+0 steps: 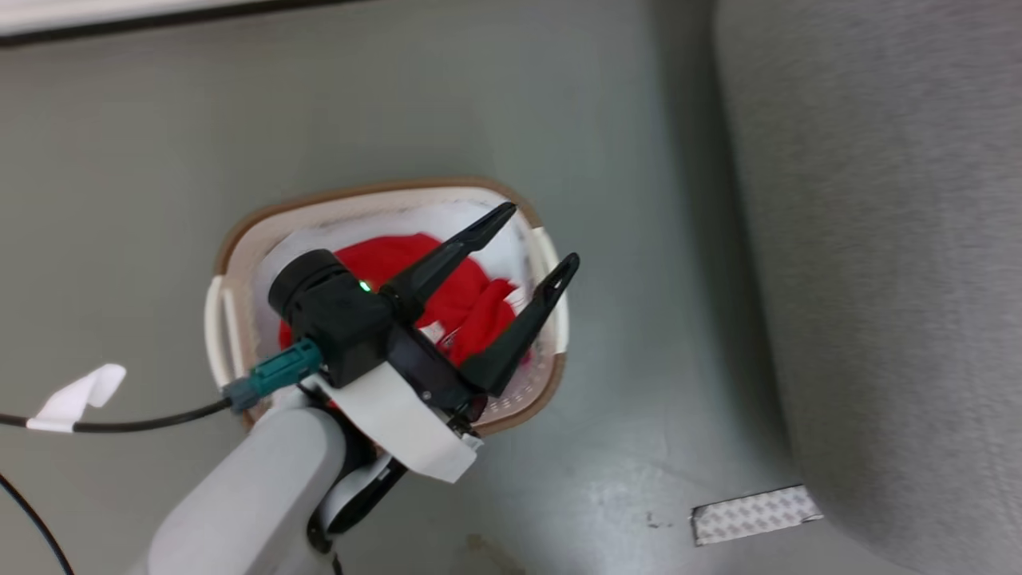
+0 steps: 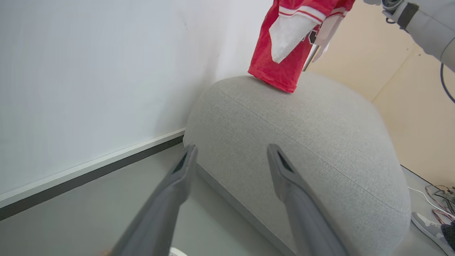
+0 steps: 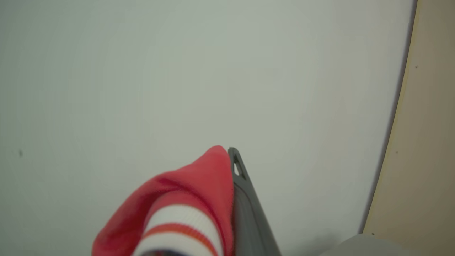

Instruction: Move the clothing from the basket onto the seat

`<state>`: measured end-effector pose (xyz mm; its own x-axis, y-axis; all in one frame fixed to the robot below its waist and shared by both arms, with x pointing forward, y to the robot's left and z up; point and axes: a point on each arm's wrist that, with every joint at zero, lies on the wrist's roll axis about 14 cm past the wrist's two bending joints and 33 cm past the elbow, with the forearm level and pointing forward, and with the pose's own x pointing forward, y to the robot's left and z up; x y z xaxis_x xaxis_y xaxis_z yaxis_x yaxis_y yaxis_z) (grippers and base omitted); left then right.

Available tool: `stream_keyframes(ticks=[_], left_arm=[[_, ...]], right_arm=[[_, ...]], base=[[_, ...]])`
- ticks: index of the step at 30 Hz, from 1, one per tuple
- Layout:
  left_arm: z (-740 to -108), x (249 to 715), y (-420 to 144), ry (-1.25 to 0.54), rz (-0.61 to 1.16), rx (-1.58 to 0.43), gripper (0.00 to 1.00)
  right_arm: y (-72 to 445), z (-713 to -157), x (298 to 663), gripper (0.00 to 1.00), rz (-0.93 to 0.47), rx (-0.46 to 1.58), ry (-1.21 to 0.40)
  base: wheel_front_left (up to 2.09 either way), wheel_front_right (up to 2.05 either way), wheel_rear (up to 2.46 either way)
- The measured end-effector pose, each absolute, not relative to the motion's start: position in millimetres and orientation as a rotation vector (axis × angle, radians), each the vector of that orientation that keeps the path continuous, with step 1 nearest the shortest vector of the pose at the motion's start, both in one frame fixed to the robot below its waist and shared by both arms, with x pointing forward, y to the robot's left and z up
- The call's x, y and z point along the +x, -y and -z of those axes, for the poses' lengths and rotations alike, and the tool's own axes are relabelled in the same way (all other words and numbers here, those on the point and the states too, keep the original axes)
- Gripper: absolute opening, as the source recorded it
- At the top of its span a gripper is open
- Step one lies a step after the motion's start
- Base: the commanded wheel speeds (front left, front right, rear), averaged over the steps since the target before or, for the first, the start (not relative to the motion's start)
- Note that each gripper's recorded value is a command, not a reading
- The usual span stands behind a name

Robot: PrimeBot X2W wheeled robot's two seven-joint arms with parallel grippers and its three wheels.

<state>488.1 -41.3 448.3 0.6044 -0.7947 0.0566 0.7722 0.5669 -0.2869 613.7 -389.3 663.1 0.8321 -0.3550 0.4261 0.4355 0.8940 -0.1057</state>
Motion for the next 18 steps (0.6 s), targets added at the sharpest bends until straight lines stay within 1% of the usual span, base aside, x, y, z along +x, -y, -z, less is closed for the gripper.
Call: stream_keyframes(ticks=[3, 6, 8, 11, 12, 13, 14, 15, 16, 17, 18], left_arm=[[-429, 489, 24, -0.128, 0.871, -0.293, 1.0], [-417, 488, 10, -0.165, 0.82, -0.311, 1.0], [-413, 488, 4, -0.177, 0.792, -0.319, 1.0], [-417, 490, -2, -0.165, 0.773, -0.306, 1.0], [-418, 490, -3, -0.164, 0.769, -0.303, 1.0], [-419, 489, -4, -0.164, 0.766, -0.299, 1.0], [-421, 489, -5, -0.162, 0.763, -0.298, 1.0], [-423, 488, -7, -0.162, 0.758, -0.298, 1.0], [-425, 488, -8, -0.161, 0.752, -0.298, 1.0], [-428, 487, -9, -0.158, 0.747, -0.303, 1.0], [-431, 487, -9, -0.154, 0.745, -0.306, 1.0]], right_arm=[[398, -621, 626, 0.0, 0.45, -0.258, 0.29], [402, -556, 625, 0.0, 0.481, -0.202, 0.157], [408, -516, 612, 0.0, 0.517, -0.165, 0.079], [412, -473, 580, 0.0, 0.579, -0.137, -0.019], [410, -463, 571, 0.05, 0.592, -0.134, -0.046], [407, -454, 564, 0.2, 0.601, -0.125, -0.065], [404, -449, 558, 0.3, 0.61, -0.107, -0.079], [403, -446, 553, 0.36, 0.616, -0.102, -0.09], [404, -447, 548, 0.46, 0.623, -0.111, -0.095], [406, -450, 544, 0.63, 0.632, -0.115, -0.095], [406, -452, 541, 0.89, 0.636, -0.117, -0.097]], base=[[0.0, 0.0, 0.0], [0.0, 0.0, 0.0], [0.0, 0.0, 0.0], [0.0, 0.0, 0.0], [0.0, 0.0, 0.0], [0.0, 0.0, 0.0], [0.0, 0.0, 0.0], [0.0, 0.0, 0.0], [0.0, 0.0, 0.0], [0.0, 0.0, 0.0], [0.0, 0.0, 0.0]])
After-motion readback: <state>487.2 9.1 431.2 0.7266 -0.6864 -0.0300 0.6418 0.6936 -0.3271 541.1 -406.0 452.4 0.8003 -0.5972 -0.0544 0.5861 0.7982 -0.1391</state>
